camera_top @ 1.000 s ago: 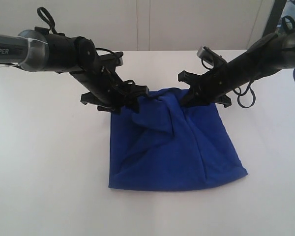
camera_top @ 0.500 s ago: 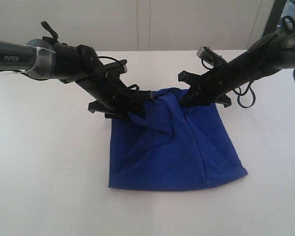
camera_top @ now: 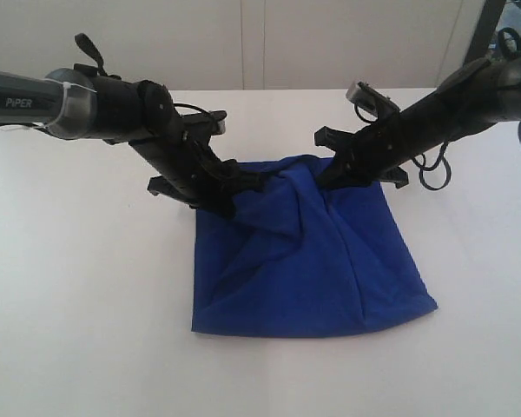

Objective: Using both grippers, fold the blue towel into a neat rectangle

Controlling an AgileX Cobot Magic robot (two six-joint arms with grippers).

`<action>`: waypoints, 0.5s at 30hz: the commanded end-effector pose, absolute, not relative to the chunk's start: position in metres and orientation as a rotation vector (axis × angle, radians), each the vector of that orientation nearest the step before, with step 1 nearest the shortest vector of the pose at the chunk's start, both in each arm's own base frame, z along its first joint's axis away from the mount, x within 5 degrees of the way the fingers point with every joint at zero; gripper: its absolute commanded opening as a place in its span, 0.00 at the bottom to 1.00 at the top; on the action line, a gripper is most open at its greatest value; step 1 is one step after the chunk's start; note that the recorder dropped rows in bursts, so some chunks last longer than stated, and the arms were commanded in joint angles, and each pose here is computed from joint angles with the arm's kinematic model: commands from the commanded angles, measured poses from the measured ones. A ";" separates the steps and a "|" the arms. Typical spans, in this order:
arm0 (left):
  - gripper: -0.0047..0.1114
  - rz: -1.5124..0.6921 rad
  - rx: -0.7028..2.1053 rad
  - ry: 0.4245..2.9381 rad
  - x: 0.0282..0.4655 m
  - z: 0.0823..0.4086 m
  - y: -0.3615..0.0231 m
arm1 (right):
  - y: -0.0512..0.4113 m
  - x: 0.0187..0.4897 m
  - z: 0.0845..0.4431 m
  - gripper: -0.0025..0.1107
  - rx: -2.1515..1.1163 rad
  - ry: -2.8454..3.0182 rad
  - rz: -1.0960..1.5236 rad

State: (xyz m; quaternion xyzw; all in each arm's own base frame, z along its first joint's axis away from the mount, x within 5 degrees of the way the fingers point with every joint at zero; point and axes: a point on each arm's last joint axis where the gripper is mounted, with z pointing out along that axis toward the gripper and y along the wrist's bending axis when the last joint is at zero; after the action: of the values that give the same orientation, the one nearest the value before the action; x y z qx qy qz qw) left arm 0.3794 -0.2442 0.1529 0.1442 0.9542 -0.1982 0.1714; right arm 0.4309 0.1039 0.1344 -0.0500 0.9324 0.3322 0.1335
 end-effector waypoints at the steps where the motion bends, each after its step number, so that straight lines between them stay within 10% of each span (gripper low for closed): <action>1: 0.04 -0.525 0.513 2.630 0.382 0.189 -0.225 | 0.098 0.433 0.151 0.02 -0.242 2.636 0.919; 15: 0.04 -0.652 1.179 2.375 0.337 0.271 -0.213 | 0.077 0.393 0.254 0.02 -0.723 2.548 0.596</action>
State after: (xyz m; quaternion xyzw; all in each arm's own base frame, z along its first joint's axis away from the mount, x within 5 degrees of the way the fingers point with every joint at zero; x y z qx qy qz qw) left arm 0.3491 -0.2129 0.2575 0.3987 0.8675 -0.2036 0.2168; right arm 0.4061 0.0803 0.2275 -0.2291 0.9246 0.2207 0.2095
